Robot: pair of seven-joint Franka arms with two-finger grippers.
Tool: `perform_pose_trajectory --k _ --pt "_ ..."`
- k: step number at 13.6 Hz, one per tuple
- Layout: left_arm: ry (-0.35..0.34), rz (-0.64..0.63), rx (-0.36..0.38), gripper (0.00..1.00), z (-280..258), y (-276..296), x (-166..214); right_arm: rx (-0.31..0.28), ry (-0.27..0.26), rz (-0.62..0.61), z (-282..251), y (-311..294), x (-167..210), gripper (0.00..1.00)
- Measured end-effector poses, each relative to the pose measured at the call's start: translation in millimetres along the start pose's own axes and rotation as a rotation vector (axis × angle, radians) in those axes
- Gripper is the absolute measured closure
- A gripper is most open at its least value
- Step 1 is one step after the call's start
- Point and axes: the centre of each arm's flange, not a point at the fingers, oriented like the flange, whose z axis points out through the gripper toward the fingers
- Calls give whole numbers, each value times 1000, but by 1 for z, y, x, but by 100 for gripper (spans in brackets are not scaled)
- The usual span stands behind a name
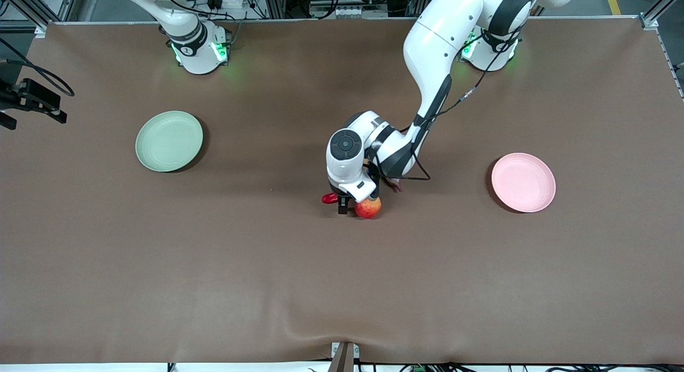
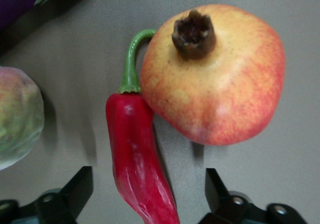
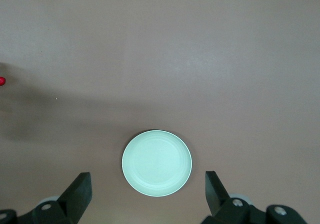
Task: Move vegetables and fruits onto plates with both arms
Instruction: 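Close the left gripper on the chili pepper and lift it, then carry the chili to the pink plate while the right gripper moves out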
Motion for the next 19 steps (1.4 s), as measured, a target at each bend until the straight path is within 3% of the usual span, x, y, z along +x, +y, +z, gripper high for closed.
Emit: perform_pose_trajectory --k 5,9,13,16,19 --pt "5 9 -8 61 -1 0 -1 0 -1 6 1 3 0 0" --pt "-44 8 -74 64 -49 13 -13 1 -3 11 2 6 0 0" --pt "-75 -22 -130 64 -178 26 -4 1 -6 15 3 8 0 0" --pt "-60 -110 -164 64 -273 51 55 2 -7 16 3 9 0 0" --pt "-8 -132 -142 64 -295 96 148 10 -27 10 15 6 6 0"
